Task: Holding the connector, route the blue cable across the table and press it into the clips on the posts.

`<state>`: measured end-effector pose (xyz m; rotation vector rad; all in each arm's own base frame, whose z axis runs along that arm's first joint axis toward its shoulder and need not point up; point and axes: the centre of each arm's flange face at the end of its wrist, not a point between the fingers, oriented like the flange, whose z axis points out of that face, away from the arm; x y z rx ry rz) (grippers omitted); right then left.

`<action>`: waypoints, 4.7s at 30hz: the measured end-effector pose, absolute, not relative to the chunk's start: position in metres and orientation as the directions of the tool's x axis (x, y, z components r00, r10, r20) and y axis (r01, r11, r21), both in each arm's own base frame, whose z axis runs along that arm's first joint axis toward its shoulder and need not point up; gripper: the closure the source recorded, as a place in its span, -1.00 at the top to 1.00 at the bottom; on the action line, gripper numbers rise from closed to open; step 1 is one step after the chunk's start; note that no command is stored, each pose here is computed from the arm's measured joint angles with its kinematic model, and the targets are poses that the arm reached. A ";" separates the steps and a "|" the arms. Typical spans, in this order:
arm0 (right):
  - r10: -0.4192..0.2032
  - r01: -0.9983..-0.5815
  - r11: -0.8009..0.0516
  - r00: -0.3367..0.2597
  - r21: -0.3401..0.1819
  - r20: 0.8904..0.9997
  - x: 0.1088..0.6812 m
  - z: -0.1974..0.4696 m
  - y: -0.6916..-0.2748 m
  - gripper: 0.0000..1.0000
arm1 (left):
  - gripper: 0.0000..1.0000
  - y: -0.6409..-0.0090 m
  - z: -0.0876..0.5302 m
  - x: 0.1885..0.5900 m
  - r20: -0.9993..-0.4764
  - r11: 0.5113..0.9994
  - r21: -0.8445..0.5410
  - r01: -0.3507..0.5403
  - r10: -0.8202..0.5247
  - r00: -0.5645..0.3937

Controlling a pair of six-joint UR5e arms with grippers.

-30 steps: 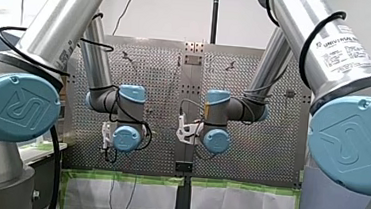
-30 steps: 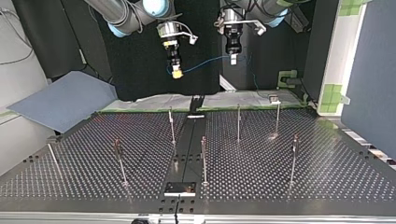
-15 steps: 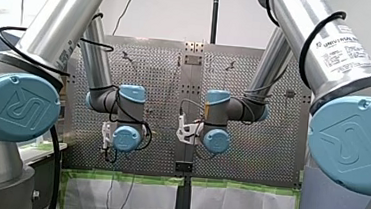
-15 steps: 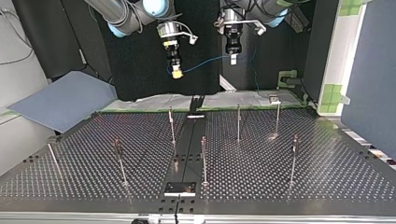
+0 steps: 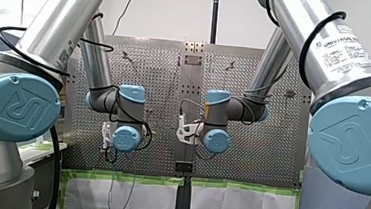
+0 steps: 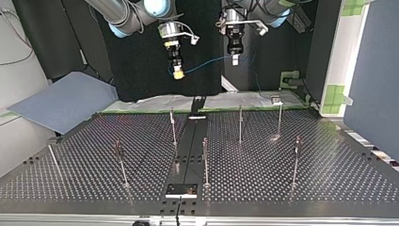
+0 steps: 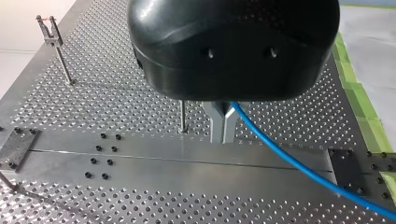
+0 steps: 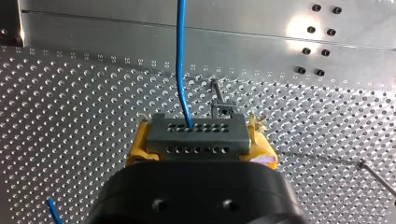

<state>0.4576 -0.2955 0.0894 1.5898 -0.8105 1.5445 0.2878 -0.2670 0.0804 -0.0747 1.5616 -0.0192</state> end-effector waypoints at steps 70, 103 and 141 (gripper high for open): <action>0.065 -0.856 -0.508 0.067 0.090 0.996 0.458 0.089 -0.296 -1.00 | -1.00 -0.267 0.080 0.288 -0.998 0.998 -0.061 -0.035 -0.061 0.010; -0.003 -0.855 -0.501 0.158 0.135 0.987 0.461 0.055 -0.293 -1.00 | -1.00 -0.238 0.095 0.278 -0.999 0.997 -0.010 -0.082 -0.013 -0.037; -0.069 -0.766 -0.643 0.073 0.012 0.995 0.508 0.184 -0.303 -1.00 | -1.00 -0.230 0.157 0.325 -1.000 0.982 -0.029 -0.189 -0.028 0.006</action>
